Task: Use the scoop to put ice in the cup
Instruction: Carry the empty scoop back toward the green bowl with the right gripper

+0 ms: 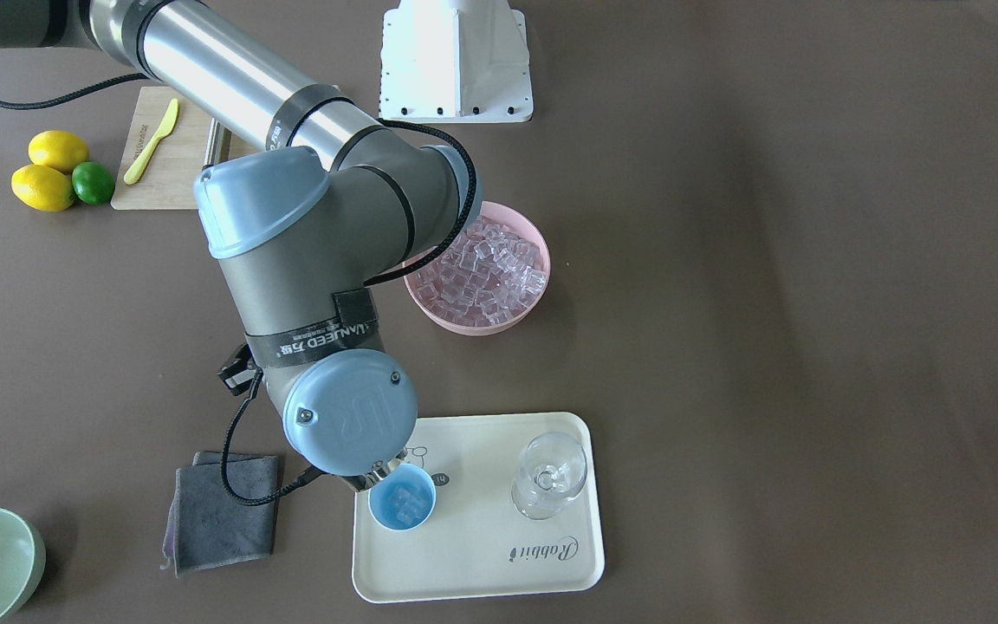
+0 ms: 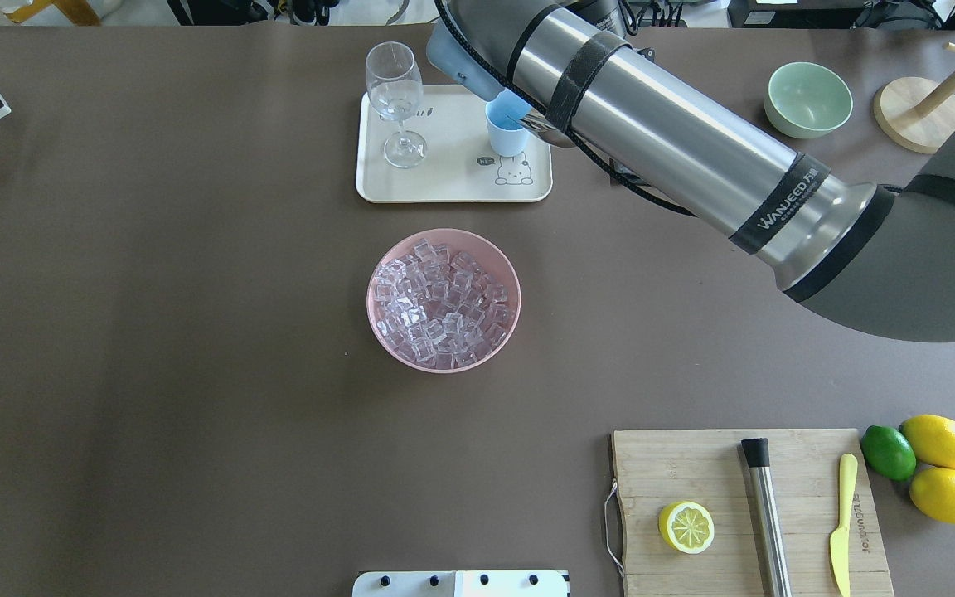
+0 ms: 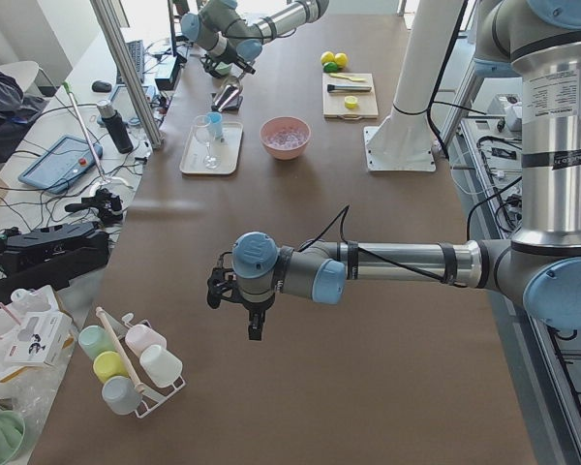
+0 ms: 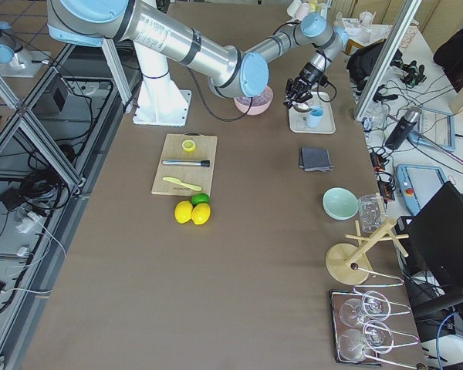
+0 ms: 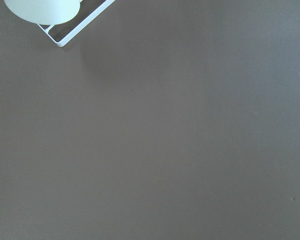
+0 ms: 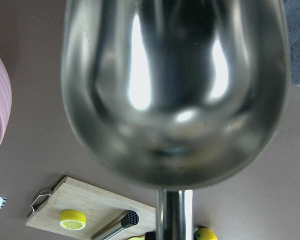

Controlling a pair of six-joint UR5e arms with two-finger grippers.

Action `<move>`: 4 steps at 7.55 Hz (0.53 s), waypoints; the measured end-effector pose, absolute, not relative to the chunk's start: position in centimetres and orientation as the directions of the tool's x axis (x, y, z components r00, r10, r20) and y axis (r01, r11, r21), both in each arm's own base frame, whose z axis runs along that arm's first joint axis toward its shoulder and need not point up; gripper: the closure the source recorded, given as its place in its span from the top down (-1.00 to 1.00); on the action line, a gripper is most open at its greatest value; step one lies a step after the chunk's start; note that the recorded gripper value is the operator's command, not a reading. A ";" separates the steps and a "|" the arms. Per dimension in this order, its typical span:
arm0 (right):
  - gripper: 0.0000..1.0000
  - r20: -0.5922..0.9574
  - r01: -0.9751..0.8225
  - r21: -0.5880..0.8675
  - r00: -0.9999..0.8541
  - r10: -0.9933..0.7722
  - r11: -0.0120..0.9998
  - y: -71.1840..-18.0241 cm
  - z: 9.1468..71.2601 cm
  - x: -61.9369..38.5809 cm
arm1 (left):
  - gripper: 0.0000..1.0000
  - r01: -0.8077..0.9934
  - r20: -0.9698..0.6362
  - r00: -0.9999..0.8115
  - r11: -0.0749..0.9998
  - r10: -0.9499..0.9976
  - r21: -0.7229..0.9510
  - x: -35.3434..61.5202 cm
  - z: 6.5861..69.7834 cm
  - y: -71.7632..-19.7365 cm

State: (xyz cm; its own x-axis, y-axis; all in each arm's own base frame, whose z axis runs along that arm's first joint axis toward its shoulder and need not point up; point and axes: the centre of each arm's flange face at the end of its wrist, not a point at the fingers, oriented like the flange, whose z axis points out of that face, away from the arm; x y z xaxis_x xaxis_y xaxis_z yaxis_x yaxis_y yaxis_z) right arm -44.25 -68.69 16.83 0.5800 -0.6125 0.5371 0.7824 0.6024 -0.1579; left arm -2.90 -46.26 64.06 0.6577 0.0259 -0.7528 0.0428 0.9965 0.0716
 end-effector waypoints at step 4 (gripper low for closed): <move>-1.00 0.528 0.738 -0.057 0.594 -0.607 0.673 -67.6 18.0 -37.2 | 0.96 0.044 -0.752 0.659 0.997 0.016 0.060 -3.0 64.7 -46.2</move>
State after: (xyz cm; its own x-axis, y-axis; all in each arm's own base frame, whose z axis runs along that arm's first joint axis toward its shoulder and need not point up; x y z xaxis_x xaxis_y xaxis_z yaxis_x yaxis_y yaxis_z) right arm -37.25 -67.59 18.01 0.5944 -0.6066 0.5279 0.7375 0.6729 -0.0573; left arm -2.98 -46.15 64.65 0.6587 0.0157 -0.7523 0.0445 0.9972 0.0597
